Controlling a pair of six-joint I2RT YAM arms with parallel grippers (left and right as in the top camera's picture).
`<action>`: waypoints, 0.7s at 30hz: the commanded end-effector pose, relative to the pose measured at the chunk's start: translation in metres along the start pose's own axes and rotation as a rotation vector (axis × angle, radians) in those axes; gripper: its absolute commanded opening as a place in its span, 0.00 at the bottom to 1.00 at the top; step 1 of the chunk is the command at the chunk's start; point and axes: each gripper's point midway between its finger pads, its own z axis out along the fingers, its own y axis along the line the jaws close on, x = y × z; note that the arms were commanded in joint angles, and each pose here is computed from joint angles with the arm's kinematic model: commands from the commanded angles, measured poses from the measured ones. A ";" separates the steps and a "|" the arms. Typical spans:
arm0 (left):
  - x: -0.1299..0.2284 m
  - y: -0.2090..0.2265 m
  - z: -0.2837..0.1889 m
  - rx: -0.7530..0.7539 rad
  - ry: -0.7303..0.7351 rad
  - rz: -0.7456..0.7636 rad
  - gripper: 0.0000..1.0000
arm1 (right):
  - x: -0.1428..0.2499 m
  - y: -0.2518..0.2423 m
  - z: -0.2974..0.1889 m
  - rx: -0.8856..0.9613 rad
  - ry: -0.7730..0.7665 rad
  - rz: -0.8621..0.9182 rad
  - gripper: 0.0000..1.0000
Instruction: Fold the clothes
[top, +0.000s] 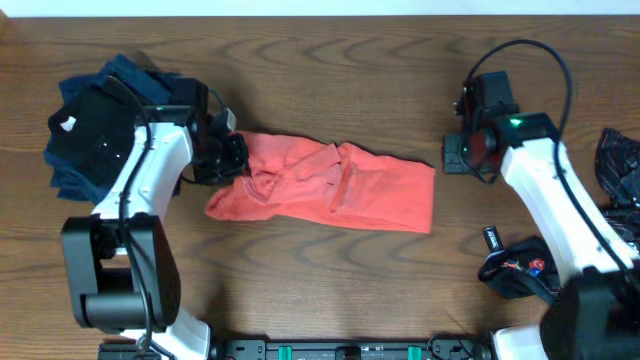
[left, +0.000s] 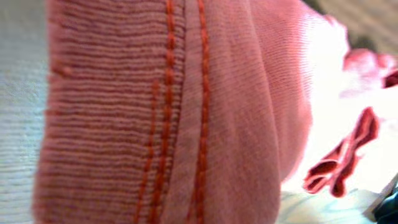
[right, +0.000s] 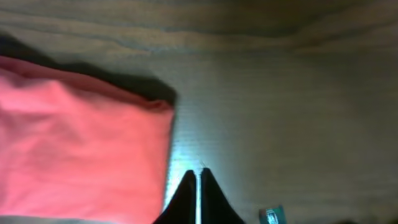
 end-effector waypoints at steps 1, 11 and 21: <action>-0.009 -0.005 -0.010 -0.002 -0.040 0.030 0.09 | 0.007 0.009 0.028 -0.011 0.070 -0.055 0.01; -0.024 -0.038 -0.028 0.133 -0.076 0.055 0.09 | 0.037 0.051 0.095 -0.117 0.243 -0.104 0.01; -0.012 -0.121 -0.033 0.281 -0.055 0.191 0.10 | 0.051 0.070 0.111 -0.109 0.283 -0.132 0.01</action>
